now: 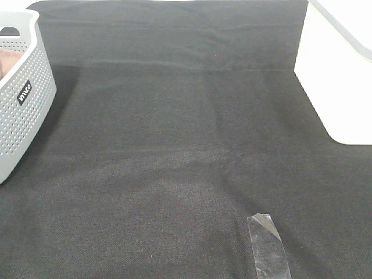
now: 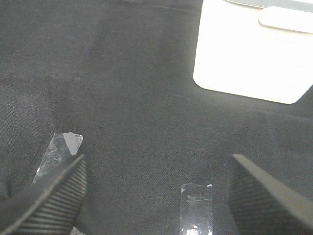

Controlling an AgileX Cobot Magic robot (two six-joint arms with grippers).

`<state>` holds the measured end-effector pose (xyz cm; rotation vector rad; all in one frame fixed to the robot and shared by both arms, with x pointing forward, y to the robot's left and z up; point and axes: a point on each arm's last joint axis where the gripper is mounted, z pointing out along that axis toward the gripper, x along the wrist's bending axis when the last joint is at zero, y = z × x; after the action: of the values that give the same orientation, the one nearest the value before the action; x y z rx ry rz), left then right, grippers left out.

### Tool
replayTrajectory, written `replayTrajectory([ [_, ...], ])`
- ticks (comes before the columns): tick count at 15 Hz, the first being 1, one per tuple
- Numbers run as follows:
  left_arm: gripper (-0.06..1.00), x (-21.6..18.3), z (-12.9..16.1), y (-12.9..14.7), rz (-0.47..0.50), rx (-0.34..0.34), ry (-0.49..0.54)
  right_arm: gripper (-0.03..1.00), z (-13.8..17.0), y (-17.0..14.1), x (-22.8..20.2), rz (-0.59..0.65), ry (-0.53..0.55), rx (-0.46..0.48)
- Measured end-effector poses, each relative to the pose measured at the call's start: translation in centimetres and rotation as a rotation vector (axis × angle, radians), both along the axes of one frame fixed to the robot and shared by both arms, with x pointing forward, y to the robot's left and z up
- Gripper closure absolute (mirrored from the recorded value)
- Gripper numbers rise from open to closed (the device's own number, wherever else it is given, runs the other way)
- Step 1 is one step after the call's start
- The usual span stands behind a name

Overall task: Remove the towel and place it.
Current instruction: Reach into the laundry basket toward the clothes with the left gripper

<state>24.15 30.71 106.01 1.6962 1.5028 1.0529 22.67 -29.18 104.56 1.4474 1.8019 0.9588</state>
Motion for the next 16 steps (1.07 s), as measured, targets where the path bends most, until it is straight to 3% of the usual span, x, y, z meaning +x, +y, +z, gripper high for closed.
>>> replayTrajectory([
  [2, -0.04, 1.6, 2.6, 0.0, -0.043, 0.074, 0.060, 0.21, 0.0, 0.0, 0.0, 0.000, 0.000, 0.000],
  [6, -0.04, 7.3, 8.5, 0.1, -0.194, 0.349, 0.171, 0.21, 0.0, 0.0, 0.0, 0.000, 0.000, 0.000],
  [8, -0.04, 10.8, 10.1, 0.3, -0.240, 0.431, 0.240, 0.21, 0.0, 0.0, 0.0, 0.000, 0.000, 0.000],
  [12, -0.04, 18.1, 10.6, 0.9, -0.293, 0.552, 0.460, 0.21, 0.0, 0.0, 0.0, 0.000, 0.000, 0.000],
  [16, -0.04, 27.1, 9.4, 1.9, -0.318, 0.699, 0.623, 0.21, 0.0, 0.0, 0.0, 0.000, 0.000, 0.000],
])
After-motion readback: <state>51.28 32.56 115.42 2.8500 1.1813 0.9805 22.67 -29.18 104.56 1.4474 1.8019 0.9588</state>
